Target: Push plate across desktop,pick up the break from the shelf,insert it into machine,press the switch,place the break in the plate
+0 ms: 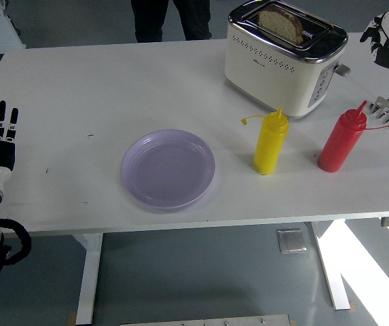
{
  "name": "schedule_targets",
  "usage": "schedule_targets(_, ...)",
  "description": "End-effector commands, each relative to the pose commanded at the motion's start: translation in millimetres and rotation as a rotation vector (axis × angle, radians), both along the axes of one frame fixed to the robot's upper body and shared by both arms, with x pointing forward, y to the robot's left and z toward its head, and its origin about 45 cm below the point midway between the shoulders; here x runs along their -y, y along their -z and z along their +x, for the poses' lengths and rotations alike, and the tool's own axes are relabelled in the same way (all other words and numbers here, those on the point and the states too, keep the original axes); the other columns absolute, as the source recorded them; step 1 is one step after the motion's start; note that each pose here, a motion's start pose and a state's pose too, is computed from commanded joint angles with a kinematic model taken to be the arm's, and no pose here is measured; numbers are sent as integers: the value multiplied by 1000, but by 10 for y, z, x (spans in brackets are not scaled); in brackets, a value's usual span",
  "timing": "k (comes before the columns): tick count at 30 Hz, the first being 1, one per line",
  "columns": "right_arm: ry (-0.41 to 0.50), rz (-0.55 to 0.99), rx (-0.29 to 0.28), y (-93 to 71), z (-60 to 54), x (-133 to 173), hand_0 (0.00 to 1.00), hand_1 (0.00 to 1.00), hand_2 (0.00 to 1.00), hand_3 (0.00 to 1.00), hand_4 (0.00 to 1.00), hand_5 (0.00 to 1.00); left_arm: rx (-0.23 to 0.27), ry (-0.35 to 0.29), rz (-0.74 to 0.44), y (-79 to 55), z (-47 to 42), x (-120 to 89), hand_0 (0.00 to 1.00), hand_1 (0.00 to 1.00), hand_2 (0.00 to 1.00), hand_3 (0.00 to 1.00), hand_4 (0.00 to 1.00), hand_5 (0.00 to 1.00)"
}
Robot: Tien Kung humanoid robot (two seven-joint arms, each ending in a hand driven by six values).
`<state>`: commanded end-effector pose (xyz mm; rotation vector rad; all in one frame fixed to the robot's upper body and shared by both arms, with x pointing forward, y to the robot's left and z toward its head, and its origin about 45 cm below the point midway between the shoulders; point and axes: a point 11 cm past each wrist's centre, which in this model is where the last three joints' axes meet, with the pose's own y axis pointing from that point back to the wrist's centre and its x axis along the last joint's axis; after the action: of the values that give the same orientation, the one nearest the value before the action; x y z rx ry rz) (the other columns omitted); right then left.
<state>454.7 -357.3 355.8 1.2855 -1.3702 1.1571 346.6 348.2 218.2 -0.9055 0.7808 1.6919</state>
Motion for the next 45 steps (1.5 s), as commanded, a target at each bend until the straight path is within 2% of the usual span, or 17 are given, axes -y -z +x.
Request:
schedule_targets(3, -19, 24, 63, -179, -17, -36, 443, 415, 620, 541, 91, 2, -2, 0, -1, 7, -3, 0, 795, 744, 714, 697, 662, 998)
schedule_targets(4, -26, 34, 80, -223, -23, -53, 441, 526, 633, 568, 333, 2, -3, 0, -1, 9, -4, 1, 795, 744, 714, 696, 662, 998)
schedule_targets(7, -79, 84, 139, -383, -34, -185, 441, 526, 633, 568, 333, 2, -5, 1, -3, 16, -7, 4, 795, 744, 714, 696, 662, 998)
schedule_targets(9, -110, 111, 155, -449, -27, -278, 441, 526, 633, 568, 333, 2, -6, 3, -5, 21, -7, 10, 795, 744, 714, 696, 662, 998)
schedule_targets(10, -125, 122, 159, -475, -21, -326, 628, 657, 683, 661, 591, 43, -6, 5, -7, 23, -7, 13, 795, 743, 714, 695, 662, 998)
schedule_targets(15, -189, 186, 145, -571, 47, -590, 628, 657, 683, 661, 591, 43, -11, 13, -18, 44, -4, 32, 795, 743, 714, 695, 662, 998)
schedule_targets(16, -199, 198, 140, -585, 71, -639, 725, 696, 705, 681, 605, 40, -12, 14, -19, 48, -4, 34, 795, 743, 713, 695, 662, 998)
schedule_targets(17, -205, 208, 137, -593, 93, -674, 725, 696, 705, 681, 605, 40, -12, 15, -20, 50, -4, 36, 795, 743, 713, 695, 662, 998)
schedule_targets(27, -229, 253, 82, -576, 462, -1086, 736, 702, 711, 686, 634, 66, -17, 28, -19, 62, 6, 72, 794, 742, 712, 694, 663, 998)
schedule_targets(33, -191, 303, 31, -537, 655, -1177, 730, 703, 715, 689, 647, 89, -18, 31, -15, 61, 13, 77, 792, 742, 712, 695, 664, 998)
schedule_targets(34, -184, 311, 22, -527, 680, -1188, 732, 708, 723, 696, 664, 123, -18, 31, -14, 61, 14, 78, 792, 742, 711, 694, 664, 998)
schedule_targets(38, -153, 330, -13, -471, 780, -1227, 732, 708, 723, 696, 664, 123, -20, 34, -12, 64, 18, 85, 792, 742, 711, 694, 664, 998)
schedule_targets(39, -142, 330, -21, -452, 803, -1221, 732, 708, 723, 696, 664, 123, -20, 35, -11, 65, 19, 87, 792, 742, 711, 694, 664, 998)
schedule_targets(40, -134, 329, -31, -431, 822, -1232, 736, 718, 735, 708, 697, 183, -20, 35, -10, 67, 20, 88, 793, 741, 711, 694, 664, 998)
schedule_targets(45, -77, 312, -77, -322, 901, -1198, 736, 718, 735, 708, 697, 183, -22, 36, -8, 71, 21, 90, 793, 741, 711, 694, 664, 998)
